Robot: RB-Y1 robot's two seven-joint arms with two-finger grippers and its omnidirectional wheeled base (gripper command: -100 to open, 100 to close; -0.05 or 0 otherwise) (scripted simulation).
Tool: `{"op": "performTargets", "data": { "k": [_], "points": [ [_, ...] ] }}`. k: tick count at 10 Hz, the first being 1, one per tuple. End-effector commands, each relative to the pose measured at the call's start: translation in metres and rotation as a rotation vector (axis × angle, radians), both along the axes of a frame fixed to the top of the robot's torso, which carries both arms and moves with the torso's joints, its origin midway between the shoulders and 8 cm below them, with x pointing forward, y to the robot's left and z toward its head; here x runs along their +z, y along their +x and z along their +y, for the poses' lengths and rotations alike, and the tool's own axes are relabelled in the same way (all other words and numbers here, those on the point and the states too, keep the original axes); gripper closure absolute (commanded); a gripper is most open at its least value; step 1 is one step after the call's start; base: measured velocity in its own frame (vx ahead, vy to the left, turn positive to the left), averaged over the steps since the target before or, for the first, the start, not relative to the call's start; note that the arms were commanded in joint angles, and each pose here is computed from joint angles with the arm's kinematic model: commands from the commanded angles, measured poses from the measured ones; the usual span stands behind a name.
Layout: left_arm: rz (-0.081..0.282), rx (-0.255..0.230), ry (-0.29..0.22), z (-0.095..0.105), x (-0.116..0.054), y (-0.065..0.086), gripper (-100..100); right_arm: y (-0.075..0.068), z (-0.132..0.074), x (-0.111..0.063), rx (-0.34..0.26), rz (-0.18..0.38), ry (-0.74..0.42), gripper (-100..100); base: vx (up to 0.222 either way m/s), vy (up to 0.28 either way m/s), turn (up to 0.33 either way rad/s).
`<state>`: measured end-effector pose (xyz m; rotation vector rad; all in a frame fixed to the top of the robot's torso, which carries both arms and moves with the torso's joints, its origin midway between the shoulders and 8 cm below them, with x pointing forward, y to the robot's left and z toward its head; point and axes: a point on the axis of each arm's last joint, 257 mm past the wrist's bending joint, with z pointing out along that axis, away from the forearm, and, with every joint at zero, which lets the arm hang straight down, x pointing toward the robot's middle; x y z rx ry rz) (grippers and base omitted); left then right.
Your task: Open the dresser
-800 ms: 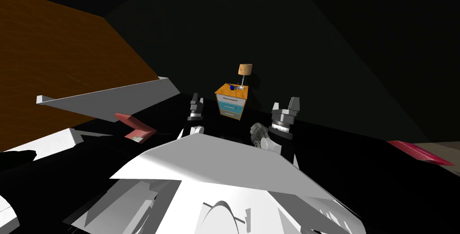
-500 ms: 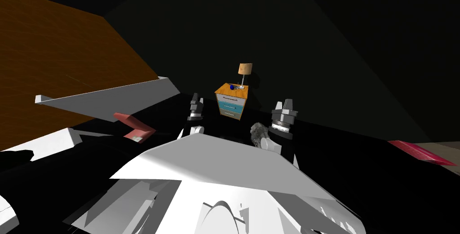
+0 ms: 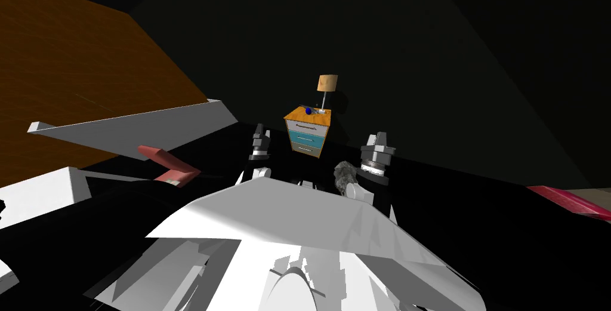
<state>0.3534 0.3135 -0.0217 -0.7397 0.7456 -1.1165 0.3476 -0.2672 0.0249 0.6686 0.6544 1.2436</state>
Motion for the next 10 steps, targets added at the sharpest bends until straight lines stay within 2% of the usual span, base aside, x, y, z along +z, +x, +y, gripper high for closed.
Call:
{"op": "performTargets", "data": {
  "k": [1,2,4,5,10],
  "points": [
    [0.0,0.0,0.0,0.0,0.0,0.0,0,0.0,0.0,0.0,0.0,0.0,0.0,0,0.0,0.0,0.0],
    [0.016,-0.014,0.025,-0.002,-0.006,0.004,-100,0.0,0.0,0.0,0.0,0.0,0.0,0,0.044,0.01,-0.02],
    [0.047,-0.027,0.051,-0.004,-0.019,0.013,-100,0.0,0.0,0.0,0.0,0.001,0.0,0,0.126,0.007,-0.041],
    [0.071,-0.032,0.062,-0.004,-0.031,0.019,-100,0.0,0.0,0.0,0.0,0.001,0.0,0,0.16,0.015,-0.048],
    [0.136,-0.037,0.08,-0.004,-0.065,0.037,-100,0.0,0.0,0.0,0.0,0.001,0.0,0,0.128,0.03,-0.036]
  ]
}}
